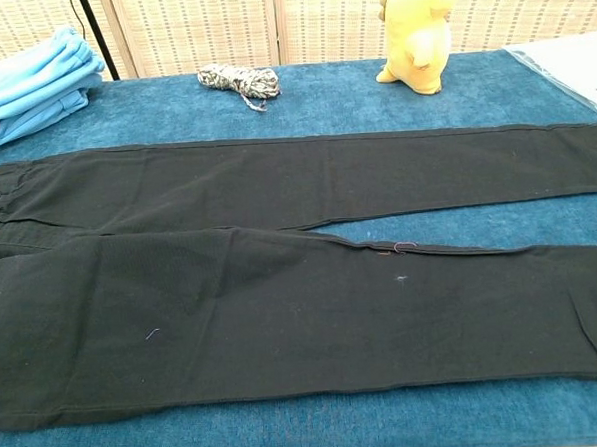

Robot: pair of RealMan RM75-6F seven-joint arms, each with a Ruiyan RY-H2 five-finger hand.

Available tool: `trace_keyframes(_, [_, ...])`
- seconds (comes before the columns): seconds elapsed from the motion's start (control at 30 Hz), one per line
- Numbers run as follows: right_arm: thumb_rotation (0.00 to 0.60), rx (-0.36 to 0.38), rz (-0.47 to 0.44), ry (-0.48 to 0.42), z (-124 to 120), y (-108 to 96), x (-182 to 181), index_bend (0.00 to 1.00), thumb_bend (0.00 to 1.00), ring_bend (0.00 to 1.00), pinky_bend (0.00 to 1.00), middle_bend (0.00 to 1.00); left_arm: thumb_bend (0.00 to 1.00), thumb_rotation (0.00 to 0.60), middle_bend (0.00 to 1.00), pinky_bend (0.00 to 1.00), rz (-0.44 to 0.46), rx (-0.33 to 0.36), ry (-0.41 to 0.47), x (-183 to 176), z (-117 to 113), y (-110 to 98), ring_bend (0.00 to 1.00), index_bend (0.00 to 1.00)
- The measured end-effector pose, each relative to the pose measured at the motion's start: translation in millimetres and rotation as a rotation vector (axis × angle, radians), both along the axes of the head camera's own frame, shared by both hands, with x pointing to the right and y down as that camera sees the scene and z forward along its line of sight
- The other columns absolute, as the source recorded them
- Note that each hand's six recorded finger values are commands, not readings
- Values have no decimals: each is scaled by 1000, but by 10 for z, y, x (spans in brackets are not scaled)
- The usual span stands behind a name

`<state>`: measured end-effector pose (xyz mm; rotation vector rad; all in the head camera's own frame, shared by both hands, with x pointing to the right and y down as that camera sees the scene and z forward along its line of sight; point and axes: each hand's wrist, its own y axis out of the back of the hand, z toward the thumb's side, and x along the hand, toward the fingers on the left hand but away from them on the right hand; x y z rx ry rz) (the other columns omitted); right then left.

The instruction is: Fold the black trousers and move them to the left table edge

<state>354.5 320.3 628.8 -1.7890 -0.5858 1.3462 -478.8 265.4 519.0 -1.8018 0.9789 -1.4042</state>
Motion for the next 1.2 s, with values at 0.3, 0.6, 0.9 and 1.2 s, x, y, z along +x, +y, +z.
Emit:
trace_keyframes(0.3, [600,12,-9,31,92,24,35,187,0,0,24,127,0,600,0,0,-5,-2,6,-7,-5,-1,0,0])
trace_keyframes(0.6, [600,27,-11,72,183,28,100,218,0,0,24,156,0,600,0,0,-3,-4,5,-2,-1,2,0,0])
trace_keyframes(0.9, [600,35,10,92,241,11,165,255,0,17,47,189,0,600,0,0,-4,-8,8,-5,0,-3,0,0])
trace_keyframes(1.2, [600,66,26,63,226,-29,163,383,119,164,244,311,0,600,0,0,-8,-11,12,-15,-4,-9,0,0])
